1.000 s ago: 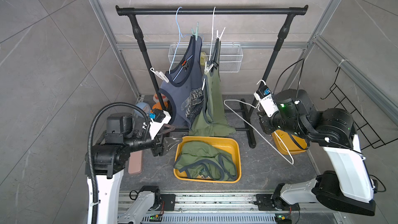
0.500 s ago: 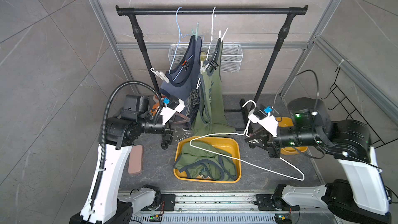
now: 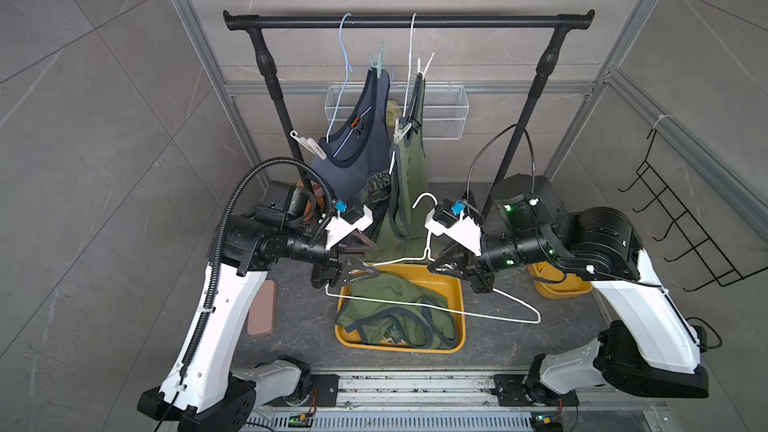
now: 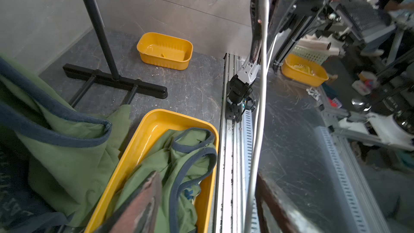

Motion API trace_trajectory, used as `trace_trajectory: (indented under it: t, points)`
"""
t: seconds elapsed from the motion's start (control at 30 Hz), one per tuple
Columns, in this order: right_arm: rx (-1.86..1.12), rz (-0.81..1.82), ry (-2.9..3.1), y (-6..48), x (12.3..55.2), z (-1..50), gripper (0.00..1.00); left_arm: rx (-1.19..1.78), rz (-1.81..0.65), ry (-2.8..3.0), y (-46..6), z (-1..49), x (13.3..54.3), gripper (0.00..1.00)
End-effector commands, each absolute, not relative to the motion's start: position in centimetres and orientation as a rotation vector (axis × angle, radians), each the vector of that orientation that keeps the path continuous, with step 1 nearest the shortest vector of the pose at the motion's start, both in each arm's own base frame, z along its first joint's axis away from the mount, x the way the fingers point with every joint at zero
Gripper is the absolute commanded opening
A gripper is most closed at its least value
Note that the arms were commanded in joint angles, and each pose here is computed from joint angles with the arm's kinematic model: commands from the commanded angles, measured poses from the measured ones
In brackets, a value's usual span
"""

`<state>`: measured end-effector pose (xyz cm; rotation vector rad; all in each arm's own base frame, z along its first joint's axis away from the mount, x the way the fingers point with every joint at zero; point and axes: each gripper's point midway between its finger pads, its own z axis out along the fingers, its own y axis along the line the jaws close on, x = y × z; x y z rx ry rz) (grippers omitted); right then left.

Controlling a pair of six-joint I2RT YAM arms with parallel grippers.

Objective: Remove the clothespins securing tank tops to the hanger
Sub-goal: Place the hanger on the clothesline.

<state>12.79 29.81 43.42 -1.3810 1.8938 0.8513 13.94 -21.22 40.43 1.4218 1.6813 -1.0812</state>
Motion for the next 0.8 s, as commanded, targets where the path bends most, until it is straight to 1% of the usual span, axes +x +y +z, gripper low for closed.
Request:
trace_trajectory:
  t: [0.0,0.03,0.07,0.1,0.13,0.17,0.27,0.33,0.37,0.53,0.63,0.77]
  points:
    - [-1.384,0.819,1.83,29.6,12.7,44.6,0.0,1.45,-1.109,1.658,-21.0,40.2,12.5,0.4]
    - [-1.386,0.816,1.824,29.5,12.7,44.7,0.0,1.449,-1.106,1.663,-20.9,40.1,12.4,0.28]
    - [-1.388,0.815,1.822,29.5,12.6,44.7,0.0,1.45,-1.102,1.666,-20.8,40.0,12.3,0.19]
    - [-1.387,0.816,1.823,29.4,12.6,44.7,0.02,1.449,-1.098,1.668,-20.7,40.1,12.2,0.08]
    - [-1.389,0.816,1.83,29.4,12.6,44.6,0.04,1.45,-1.087,1.662,-20.6,40.2,12.0,0.0]
    - [-1.394,0.813,1.841,29.3,12.5,44.3,0.1,1.451,-1.07,1.655,-20.4,40.4,11.8,0.0]
    - [-1.39,0.766,1.895,28.9,13.0,43.0,0.21,1.46,-1.019,1.624,-20.0,41.2,11.1,0.0]
    - [-1.385,0.74,1.928,28.6,13.2,42.2,0.28,1.468,-1.006,1.612,-19.8,41.6,10.7,0.0]
    - [-1.383,0.731,1.943,28.4,13.2,42.0,0.3,1.469,-1.001,1.607,-19.7,41.8,10.6,0.0]
    - [-1.375,0.676,2.017,26.8,12.9,40.5,0.34,1.486,-0.937,1.601,-19.2,42.0,10.4,0.0]
    - [-1.332,0.624,2.052,25.4,13.0,40.0,0.34,1.501,-0.894,1.609,-18.9,41.8,10.5,0.0]
    - [-1.311,0.621,2.079,24.0,12.3,39.6,0.32,1.514,-0.848,1.622,-18.5,41.4,10.6,0.0]
